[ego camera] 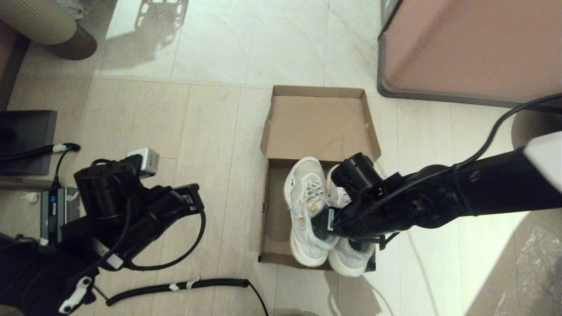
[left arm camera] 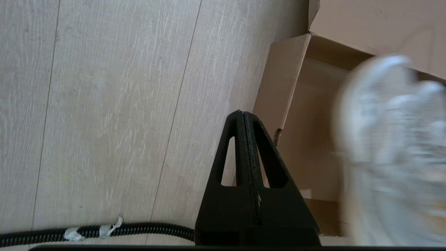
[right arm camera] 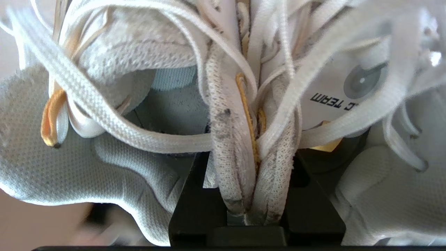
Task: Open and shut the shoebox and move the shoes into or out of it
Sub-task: Put the shoes out of the shoe box
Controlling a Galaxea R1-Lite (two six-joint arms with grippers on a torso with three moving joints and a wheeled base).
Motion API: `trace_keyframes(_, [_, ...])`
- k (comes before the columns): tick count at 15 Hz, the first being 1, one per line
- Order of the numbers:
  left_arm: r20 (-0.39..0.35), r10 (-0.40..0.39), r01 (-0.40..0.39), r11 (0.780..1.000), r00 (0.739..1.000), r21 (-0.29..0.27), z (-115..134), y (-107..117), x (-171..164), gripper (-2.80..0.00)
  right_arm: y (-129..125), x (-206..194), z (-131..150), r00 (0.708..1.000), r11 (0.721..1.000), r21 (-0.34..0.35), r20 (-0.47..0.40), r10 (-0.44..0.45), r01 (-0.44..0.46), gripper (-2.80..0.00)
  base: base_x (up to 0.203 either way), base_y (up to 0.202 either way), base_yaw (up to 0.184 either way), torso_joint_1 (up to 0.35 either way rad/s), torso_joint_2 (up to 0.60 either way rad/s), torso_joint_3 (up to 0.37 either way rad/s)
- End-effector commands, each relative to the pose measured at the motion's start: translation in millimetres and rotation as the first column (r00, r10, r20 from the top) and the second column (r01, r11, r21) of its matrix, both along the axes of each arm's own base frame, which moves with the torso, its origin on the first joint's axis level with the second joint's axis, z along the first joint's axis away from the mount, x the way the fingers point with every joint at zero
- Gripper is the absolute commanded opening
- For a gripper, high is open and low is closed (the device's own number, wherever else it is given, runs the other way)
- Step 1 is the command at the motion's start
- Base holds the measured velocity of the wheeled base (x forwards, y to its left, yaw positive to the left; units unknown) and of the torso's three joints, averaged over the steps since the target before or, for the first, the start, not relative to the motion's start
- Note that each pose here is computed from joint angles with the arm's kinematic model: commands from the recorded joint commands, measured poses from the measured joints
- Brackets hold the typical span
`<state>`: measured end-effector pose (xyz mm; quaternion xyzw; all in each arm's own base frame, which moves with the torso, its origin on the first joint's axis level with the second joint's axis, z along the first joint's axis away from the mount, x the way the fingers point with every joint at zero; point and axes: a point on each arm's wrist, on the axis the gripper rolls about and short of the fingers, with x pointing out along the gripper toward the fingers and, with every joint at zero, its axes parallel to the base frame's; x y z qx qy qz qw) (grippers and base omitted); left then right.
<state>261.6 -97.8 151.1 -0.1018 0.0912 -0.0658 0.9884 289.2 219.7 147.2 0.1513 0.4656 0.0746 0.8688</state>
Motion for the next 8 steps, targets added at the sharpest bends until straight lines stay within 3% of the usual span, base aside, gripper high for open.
trace_keyframes(1, [0.006,0.001,-0.001,1.000,1.000,-0.004,0.9,0.5,-1.4,-2.80,-28.7,-39.3,61.7,1.000,0.996,0.091,0.022,-0.003,0.001,-2.80,0.000,0.000,0.000,0.000,0.00,0.000])
trace_keyframes(3, [0.005,0.001,-0.001,1.000,1.000,-0.002,0.8,0.7,-1.9,-2.80,-48.0,-56.1,83.7,0.999,0.993,0.120,0.026,-0.023,0.020,-2.80,0.000,0.000,0.000,0.000,0.00,0.000])
trace_keyframes(8, [-0.012,0.002,-0.002,1.000,1.000,0.007,-2.5,4.3,-11.1,-2.80,-109.7,-45.6,109.9,0.976,0.973,0.132,0.083,-0.200,0.189,-2.80,0.000,0.000,0.000,0.000,0.00,0.000])
